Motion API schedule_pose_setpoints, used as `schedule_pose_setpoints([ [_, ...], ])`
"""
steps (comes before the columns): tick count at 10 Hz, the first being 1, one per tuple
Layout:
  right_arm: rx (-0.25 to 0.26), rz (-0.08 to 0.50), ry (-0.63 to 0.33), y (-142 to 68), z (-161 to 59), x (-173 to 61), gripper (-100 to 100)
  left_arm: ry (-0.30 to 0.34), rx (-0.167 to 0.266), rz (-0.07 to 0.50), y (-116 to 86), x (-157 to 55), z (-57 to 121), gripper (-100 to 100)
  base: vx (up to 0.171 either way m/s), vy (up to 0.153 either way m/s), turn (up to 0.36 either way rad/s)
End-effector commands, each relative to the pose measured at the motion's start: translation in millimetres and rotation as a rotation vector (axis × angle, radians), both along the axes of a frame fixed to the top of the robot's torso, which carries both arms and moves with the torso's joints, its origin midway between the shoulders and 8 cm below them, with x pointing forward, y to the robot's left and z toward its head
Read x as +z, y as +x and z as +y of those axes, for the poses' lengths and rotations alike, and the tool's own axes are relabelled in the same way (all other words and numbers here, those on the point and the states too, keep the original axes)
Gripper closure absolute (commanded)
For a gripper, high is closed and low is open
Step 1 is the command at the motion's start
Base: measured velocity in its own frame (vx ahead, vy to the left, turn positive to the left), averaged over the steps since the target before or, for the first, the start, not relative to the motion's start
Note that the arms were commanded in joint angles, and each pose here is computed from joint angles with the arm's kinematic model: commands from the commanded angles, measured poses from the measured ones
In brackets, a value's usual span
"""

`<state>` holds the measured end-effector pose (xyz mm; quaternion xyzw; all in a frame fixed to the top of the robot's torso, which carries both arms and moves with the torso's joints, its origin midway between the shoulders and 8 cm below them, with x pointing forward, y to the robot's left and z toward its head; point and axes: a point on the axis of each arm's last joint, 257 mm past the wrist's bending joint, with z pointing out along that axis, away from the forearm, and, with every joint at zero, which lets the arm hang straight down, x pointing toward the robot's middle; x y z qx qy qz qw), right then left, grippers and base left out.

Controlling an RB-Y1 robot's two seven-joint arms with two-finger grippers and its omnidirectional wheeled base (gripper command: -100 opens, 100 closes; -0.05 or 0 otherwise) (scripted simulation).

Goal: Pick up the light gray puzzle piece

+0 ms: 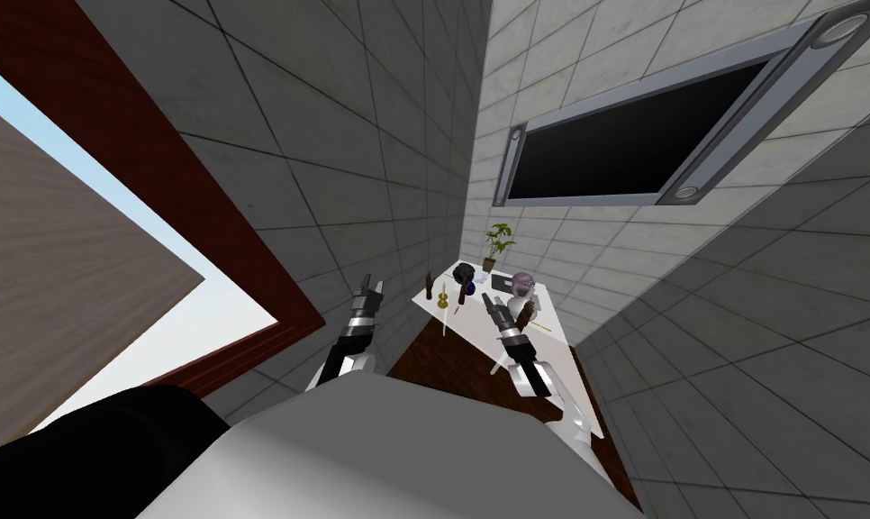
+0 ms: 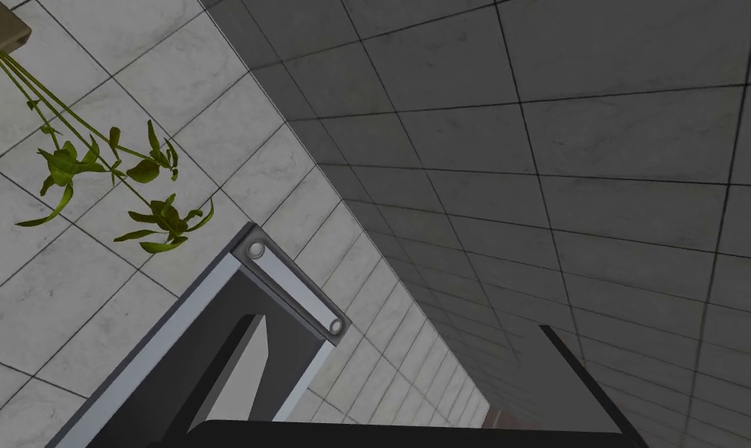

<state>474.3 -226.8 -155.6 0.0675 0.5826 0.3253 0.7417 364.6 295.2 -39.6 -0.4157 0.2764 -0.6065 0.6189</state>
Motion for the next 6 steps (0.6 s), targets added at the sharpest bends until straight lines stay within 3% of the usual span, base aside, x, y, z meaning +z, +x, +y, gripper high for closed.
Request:
schedule_pose_setpoints([
  [1,-0.003,0.008,-0.106,10.6,5.8,-13.0,-100,0.0,0.0,0.0,0.0,0.0,0.0,0,-0.009,-0.017,0.036],
  [2,-0.008,0.021,-0.113,11.1,3.7,-20.5,-100,0.0,0.0,0.0,0.0,0.0,0.0,0,-0.007,-0.013,0.024],
  [5,-0.01,0.03,-0.299,29.3,13.3,-43.1,-100,0.0,0.0,0.0,0.0,0.0,0.0,0,-0.006,-0.015,0.036],
  [6,-0.015,0.048,-0.309,29.5,10.2,-53.1,-100,0.0,0.0,0.0,0.0,0.0,0.0,0,-0.005,-0.011,0.035],
])
